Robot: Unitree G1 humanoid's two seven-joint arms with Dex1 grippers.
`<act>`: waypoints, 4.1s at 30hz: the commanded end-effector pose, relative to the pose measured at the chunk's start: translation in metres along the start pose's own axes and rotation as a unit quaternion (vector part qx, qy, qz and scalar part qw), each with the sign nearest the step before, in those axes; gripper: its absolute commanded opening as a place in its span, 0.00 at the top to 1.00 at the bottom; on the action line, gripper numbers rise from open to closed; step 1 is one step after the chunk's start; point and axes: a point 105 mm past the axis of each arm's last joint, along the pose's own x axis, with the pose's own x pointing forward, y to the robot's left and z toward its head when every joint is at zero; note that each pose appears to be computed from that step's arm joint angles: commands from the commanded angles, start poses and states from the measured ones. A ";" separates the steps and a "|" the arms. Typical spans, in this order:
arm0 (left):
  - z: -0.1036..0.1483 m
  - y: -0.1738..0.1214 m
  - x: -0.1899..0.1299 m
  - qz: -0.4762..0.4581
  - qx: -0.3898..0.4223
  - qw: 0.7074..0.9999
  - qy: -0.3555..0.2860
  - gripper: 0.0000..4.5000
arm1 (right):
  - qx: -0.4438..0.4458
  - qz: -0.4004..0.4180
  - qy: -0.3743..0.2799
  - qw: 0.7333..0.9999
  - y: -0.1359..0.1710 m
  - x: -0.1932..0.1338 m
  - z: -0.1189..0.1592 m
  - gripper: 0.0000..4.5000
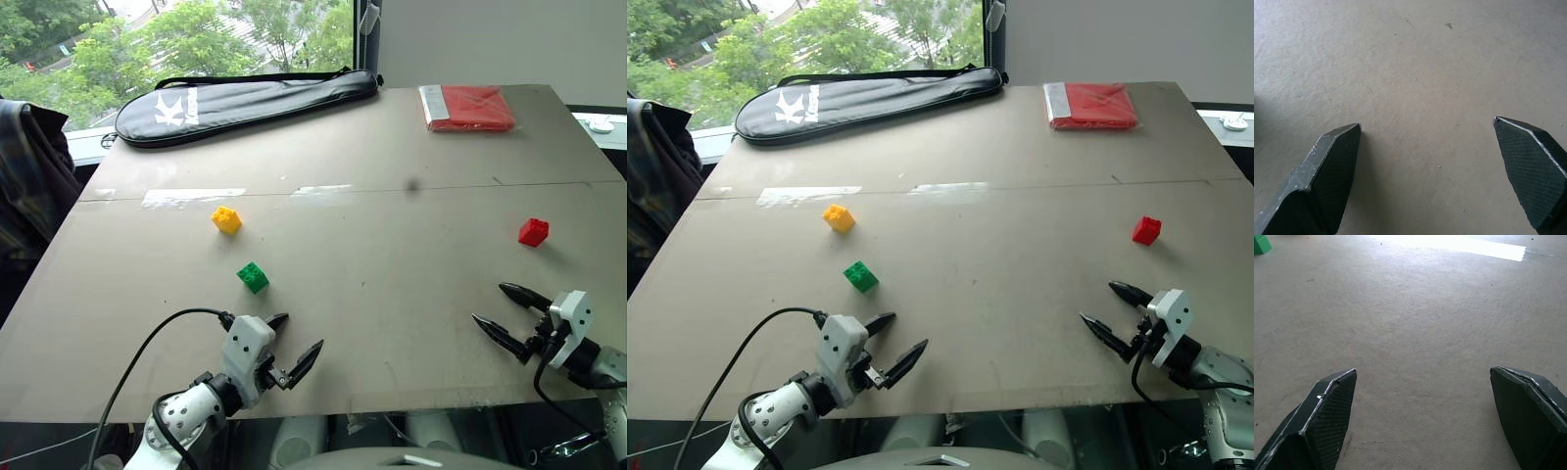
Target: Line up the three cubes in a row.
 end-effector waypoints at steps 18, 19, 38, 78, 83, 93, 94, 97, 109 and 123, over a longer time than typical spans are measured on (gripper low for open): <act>-0.004 -0.010 0.010 -0.021 -0.009 1.000 0.003 0.02 | -0.030 -0.011 -0.008 0.999 -0.007 -0.006 0.015 0.00; -0.004 -0.010 0.011 -0.022 -0.009 1.000 0.003 0.02 | -0.030 -0.012 -0.008 0.999 -0.007 -0.006 0.015 0.00; 0.045 -0.014 0.017 -0.171 0.066 0.983 -0.010 0.02 | 0.024 -0.339 -0.042 0.940 -0.105 -0.003 0.046 0.00; 0.118 -0.010 0.059 -0.304 0.206 0.930 -0.027 0.00 | 0.080 -0.230 -0.021 0.970 0.032 0.107 0.037 0.71; 0.119 -0.004 0.058 -0.287 0.210 0.934 -0.023 0.00 | 0.082 -0.222 -0.028 0.971 0.044 0.113 0.042 0.71; 0.123 0.004 0.047 -0.281 0.206 0.937 -0.005 0.00 | 0.090 -0.255 -0.045 0.962 0.058 0.128 0.046 0.71; 0.123 0.005 0.047 -0.282 0.206 0.937 -0.004 0.00 | 0.093 -0.257 -0.044 0.961 0.060 0.129 0.046 0.71; 0.125 0.004 0.048 -0.285 0.206 0.936 -0.002 0.00 | 0.095 -0.267 -0.047 0.958 0.060 0.129 0.046 0.71; 0.129 0.004 0.048 -0.287 0.199 0.937 0.001 0.00 | 0.087 -0.265 -0.041 0.960 0.060 0.124 0.042 0.01; 0.104 0.037 0.000 -0.097 0.111 0.987 -0.063 0.00 | -0.008 -0.107 -0.099 0.989 0.076 0.097 0.064 0.01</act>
